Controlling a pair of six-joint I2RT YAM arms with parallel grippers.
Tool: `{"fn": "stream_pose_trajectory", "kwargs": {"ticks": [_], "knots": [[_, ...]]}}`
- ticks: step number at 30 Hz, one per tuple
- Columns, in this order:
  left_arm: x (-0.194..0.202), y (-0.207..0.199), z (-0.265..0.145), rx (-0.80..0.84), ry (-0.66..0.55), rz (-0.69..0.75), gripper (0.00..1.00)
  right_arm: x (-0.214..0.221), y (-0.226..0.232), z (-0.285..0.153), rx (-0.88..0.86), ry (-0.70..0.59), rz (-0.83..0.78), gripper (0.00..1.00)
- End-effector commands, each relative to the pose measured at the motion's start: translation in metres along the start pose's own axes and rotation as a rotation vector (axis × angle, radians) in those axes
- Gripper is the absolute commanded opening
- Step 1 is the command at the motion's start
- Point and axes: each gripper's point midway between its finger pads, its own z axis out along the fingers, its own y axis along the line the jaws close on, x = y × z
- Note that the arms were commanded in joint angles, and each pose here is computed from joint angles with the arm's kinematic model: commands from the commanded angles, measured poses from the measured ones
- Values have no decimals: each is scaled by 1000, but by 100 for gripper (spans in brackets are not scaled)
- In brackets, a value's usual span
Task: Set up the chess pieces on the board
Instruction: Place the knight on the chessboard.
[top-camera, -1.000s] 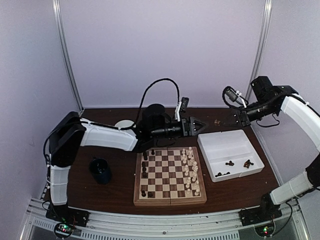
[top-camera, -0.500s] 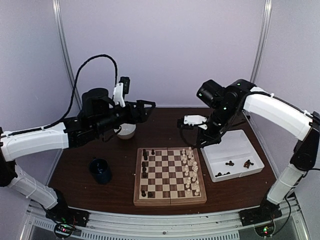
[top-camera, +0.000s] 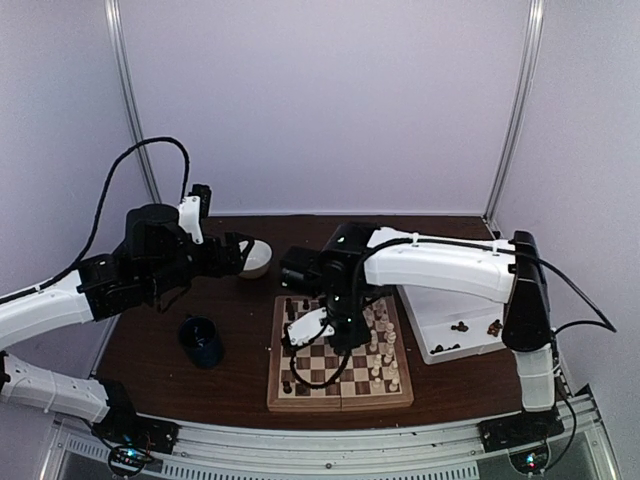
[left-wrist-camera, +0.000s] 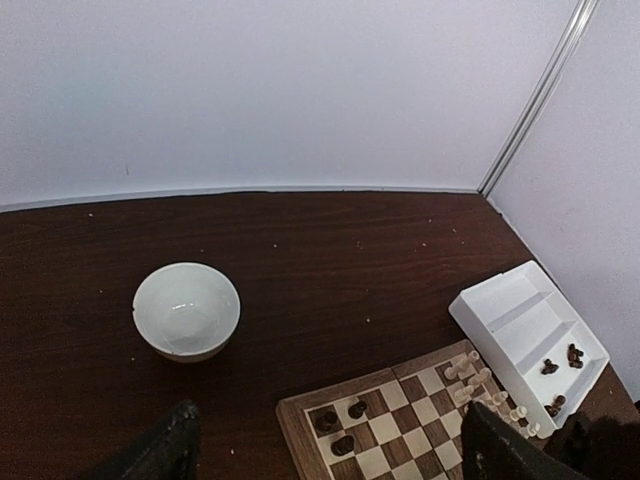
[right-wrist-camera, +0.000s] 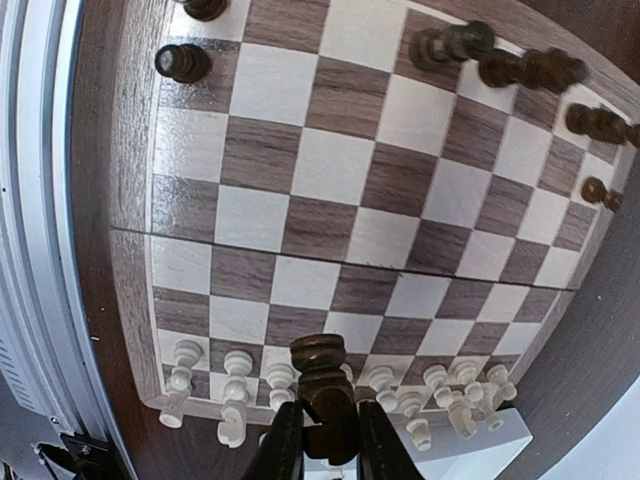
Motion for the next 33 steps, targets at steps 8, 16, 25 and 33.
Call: {"fn": "stream_pose_trajectory", "kwargs": {"ticks": [8, 16, 25, 33], "knots": [[2, 13, -10, -38, -8, -8, 90, -12, 9, 33, 51, 175, -127, 11], [12, 6, -2, -3, 30, -14, 90, -11, 9, 49, 56, 210, -137, 14], [15, 4, -1, 5, 53, -7, 90, -15, 7, 47, 83, 167, -113, 33], [22, -13, 7, 71, 126, 65, 84, -3, 10, 3, 85, 77, -76, 39]]}}
